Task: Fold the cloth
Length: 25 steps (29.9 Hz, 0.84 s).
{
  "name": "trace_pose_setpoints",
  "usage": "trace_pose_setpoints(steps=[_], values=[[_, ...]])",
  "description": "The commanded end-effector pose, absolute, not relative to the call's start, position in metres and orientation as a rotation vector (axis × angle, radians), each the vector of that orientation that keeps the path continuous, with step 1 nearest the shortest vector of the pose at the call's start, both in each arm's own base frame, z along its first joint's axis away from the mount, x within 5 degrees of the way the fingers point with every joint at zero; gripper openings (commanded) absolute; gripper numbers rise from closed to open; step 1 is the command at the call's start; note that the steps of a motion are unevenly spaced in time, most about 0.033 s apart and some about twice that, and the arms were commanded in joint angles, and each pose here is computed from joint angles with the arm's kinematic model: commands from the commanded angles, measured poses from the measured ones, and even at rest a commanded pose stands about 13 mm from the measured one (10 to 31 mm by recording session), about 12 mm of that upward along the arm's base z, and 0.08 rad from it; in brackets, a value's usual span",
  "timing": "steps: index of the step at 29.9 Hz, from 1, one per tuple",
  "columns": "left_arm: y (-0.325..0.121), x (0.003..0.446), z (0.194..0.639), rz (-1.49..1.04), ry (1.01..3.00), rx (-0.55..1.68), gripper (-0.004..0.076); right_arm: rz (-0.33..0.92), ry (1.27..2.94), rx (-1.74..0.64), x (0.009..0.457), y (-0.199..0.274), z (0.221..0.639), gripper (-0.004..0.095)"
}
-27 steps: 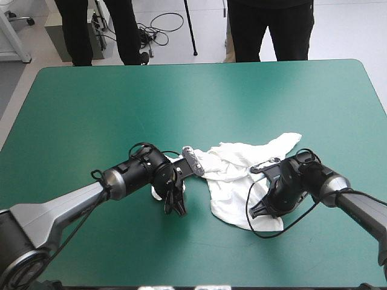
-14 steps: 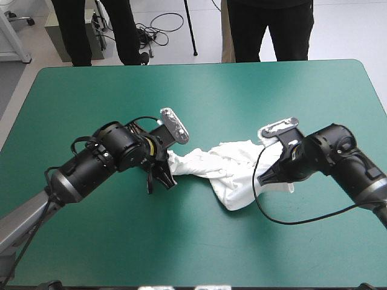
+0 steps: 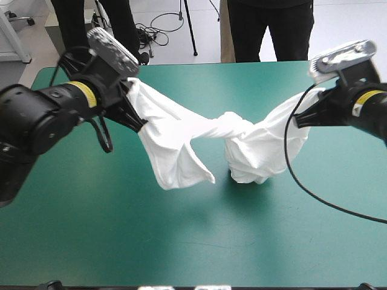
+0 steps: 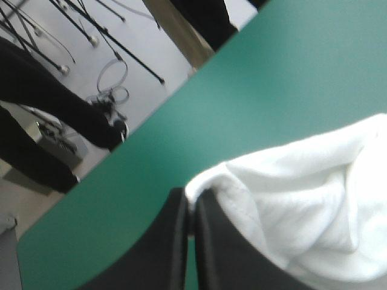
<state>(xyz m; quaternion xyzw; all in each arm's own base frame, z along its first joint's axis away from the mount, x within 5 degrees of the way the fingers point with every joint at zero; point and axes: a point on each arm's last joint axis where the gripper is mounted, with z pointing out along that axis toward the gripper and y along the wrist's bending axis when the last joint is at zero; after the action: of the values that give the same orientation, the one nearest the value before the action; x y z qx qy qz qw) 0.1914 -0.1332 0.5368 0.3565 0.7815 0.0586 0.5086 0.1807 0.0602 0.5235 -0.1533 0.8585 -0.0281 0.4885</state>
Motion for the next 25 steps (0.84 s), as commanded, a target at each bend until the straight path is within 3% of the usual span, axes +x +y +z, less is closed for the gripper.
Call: trace_pose_setpoints(steps=[1, 10, 16, 25], values=[[-0.100, 0.160, 0.592, 0.081, 1.679, 0.684, -0.0009, -0.122, 1.884, -0.263, 0.149, 0.035, 0.573, -0.0017], [-0.045, 0.100, 0.653, -0.043, 1.412, 0.481, -0.0009, -0.052, 1.564, -0.158, 0.093, 0.007, 0.630, -0.0017], [-0.028, 0.080, 0.647, -0.085, 1.486, 0.483, -0.0009, 0.035, 1.546, -0.182, 0.067, 0.001, 0.631, -0.0017], [-0.049, 0.092, 0.620, -0.182, 1.631, 0.554, -0.0009, 0.165, 1.621, -0.284, 0.053, 0.008, 0.616, -0.0017]])
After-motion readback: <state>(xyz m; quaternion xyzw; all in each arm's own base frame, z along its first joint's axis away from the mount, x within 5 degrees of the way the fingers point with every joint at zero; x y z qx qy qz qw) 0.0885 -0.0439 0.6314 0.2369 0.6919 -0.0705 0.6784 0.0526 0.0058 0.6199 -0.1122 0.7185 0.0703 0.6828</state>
